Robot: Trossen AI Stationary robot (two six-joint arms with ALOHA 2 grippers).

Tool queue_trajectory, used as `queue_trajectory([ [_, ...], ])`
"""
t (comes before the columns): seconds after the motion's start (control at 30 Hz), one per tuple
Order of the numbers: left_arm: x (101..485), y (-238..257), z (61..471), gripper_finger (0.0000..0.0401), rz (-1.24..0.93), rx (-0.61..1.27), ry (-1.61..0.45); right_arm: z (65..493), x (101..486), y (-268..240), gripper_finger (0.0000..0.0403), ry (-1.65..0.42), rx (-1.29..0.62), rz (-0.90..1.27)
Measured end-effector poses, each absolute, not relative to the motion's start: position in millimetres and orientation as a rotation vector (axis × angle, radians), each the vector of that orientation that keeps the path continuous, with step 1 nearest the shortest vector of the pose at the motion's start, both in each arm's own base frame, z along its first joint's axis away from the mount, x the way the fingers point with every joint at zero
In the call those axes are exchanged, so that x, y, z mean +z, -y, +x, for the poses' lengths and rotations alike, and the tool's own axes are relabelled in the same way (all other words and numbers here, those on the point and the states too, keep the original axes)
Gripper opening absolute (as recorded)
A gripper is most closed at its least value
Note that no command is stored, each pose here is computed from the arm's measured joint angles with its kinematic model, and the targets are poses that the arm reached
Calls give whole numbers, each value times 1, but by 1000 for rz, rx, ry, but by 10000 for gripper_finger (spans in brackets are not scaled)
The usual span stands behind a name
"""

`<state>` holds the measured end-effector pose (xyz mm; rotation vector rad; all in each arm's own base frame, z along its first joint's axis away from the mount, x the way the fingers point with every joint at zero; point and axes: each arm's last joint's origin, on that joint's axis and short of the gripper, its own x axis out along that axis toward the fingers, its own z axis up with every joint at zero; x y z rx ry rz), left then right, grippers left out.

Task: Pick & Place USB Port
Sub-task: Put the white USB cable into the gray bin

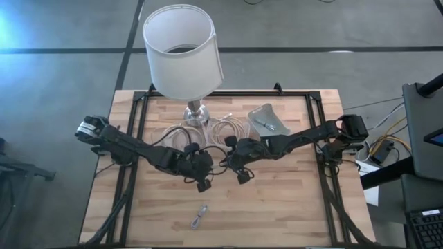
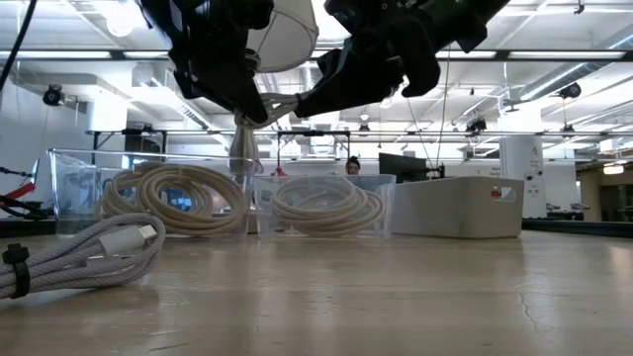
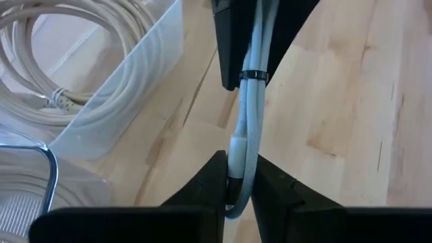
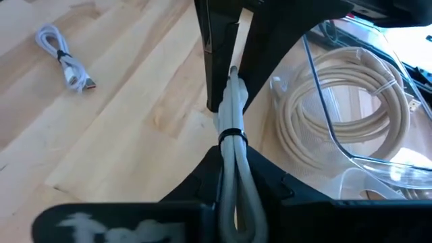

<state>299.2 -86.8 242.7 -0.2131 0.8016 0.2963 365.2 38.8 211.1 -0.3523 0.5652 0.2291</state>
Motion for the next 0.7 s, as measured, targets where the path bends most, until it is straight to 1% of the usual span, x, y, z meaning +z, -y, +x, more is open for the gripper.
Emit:
queue_trajectory([
  [0.37,230,85,294,98,-180,316,-833,363,209,-37,38,-609,217,-328],
  [0.57,221,83,290,123,-210,344,-849,353,217,-33,38,-659,203,-301],
  [0.63,220,83,290,129,-222,351,-849,346,223,-31,38,-692,147,-321],
  [0.7,220,83,290,132,-235,355,-843,338,231,-27,38,-729,32,-337],
])
